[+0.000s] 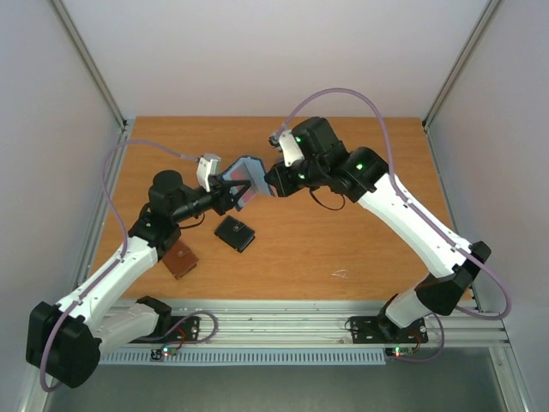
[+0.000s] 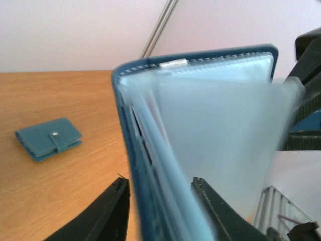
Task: Take the credit cards out of the card holder
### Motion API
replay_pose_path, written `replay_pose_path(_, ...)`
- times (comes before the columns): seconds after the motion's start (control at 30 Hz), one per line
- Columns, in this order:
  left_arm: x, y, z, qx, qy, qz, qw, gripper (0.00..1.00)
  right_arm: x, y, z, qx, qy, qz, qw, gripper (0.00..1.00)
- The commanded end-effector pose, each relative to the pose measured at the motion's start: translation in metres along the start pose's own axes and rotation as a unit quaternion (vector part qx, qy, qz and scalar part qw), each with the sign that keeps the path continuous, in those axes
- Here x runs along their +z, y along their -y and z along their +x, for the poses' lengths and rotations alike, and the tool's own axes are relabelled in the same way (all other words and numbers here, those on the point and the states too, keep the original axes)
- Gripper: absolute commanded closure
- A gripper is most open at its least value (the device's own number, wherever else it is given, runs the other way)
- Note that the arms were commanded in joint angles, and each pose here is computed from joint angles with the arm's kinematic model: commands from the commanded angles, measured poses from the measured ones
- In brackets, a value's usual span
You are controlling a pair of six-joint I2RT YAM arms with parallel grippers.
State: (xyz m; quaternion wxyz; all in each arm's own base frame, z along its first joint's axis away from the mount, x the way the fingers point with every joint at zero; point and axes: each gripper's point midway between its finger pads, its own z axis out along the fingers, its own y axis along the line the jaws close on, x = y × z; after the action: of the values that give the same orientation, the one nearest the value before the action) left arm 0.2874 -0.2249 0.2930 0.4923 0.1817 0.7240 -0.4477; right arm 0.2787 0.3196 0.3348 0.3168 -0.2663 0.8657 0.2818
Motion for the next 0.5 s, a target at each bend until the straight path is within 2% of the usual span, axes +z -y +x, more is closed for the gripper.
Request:
replay_pose_path(0.0, -0.005, 0.017, -0.009, 0.02, 0.019, 0.036, 0.999, 0.77, -0.034, -0.007, -0.012, -0.006, 0.05, -0.074, 0.996, 0.99)
replay_pose_path(0.1, -0.006, 0.021, -0.009, 0.023, 0.019, 0.045, 0.999, 0.95, -0.04, -0.003, -0.007, 0.0, 0.052, -0.1, 0.994, 0.99)
replay_pose_path(0.17, -0.006, 0.017, -0.009, 0.02, 0.018, 0.033, 0.999, 1.0, -0.037, -0.004, 0.001, -0.007, 0.04, -0.111, 0.993, 0.97)
replay_pose_path(0.2, -0.006, 0.015, -0.007, 0.018, 0.013, 0.027, 0.999, 1.0, -0.034, -0.004, 0.005, -0.01, 0.032, -0.116, 0.993, 0.93)
replay_pose_path(0.27, -0.006, 0.012, -0.004, 0.021, 0.004, 0.02, 1.0, 1.0, -0.027, -0.006, 0.012, -0.01, 0.016, -0.127, 0.992, 0.78)
replay_pose_path(0.37, -0.006, 0.01, -0.003, 0.032, -0.004, 0.011, 0.999, 1.0, -0.018, -0.01, 0.017, -0.018, 0.007, -0.135, 0.991, 0.49)
replay_pose_path(0.43, -0.006, 0.009, -0.002, 0.036, -0.006, 0.007, 0.999, 1.0, -0.012, -0.017, 0.016, -0.037, 0.014, -0.132, 0.99, 0.22)
replay_pose_path(0.47, -0.006, 0.009, -0.003, 0.036, -0.006, 0.005, 0.999, 1.0, -0.009, -0.024, 0.016, -0.052, 0.016, -0.135, 0.989, 0.13)
